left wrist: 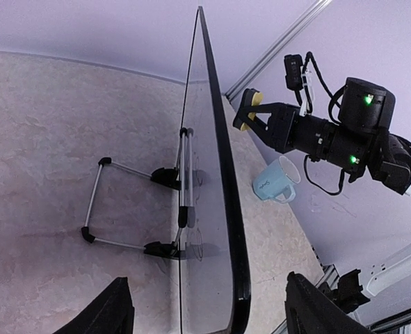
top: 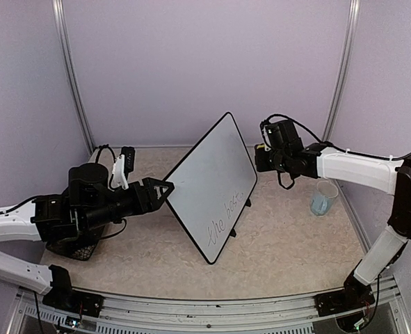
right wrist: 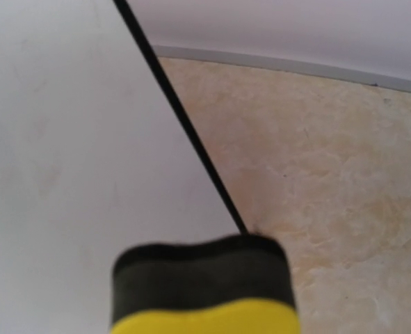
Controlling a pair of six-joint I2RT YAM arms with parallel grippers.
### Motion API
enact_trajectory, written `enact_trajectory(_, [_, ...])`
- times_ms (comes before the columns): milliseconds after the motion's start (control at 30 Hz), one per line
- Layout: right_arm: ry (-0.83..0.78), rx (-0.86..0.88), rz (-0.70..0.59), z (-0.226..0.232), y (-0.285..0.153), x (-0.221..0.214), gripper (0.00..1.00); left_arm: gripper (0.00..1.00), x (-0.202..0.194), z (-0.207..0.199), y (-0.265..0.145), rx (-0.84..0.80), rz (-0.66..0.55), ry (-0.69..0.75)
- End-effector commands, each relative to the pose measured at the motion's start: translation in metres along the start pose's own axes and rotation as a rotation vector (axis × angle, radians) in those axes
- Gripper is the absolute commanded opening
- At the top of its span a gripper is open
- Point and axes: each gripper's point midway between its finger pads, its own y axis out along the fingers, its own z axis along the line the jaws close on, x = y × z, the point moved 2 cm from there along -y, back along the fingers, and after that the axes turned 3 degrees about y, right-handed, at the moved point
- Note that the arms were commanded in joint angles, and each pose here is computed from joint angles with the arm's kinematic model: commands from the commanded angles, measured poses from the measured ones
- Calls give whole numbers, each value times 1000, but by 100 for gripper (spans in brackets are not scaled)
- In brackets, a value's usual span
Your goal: Erase the whiteboard
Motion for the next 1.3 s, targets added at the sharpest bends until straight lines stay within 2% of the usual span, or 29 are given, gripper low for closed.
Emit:
enact_trajectory(0, [28,19,-2,3,3,2,0,72,12,-7,0,-2,-94,-17])
enact_trajectory(133, [33,40,-3,6,4,2,0,62,9,-5,7,30,-92,-6])
enact_trajectory(267, [26,34,3,7,7,1,0,42,11,-6,11,45,-101,10])
enact_trajectory(400, [16,30,5,7,10,-1,0,26,14,-9,13,54,-111,20])
enact_trajectory(633, [-20,27,4,11,23,-3,0,9,20,-6,14,98,-136,36])
enact_trajectory(867, [-90,-11,1,11,48,-15,0,0,24,-6,15,124,-137,73])
enact_trajectory(1267, [-190,0,43,25,80,-20,0,0,18,-3,16,135,-108,129])
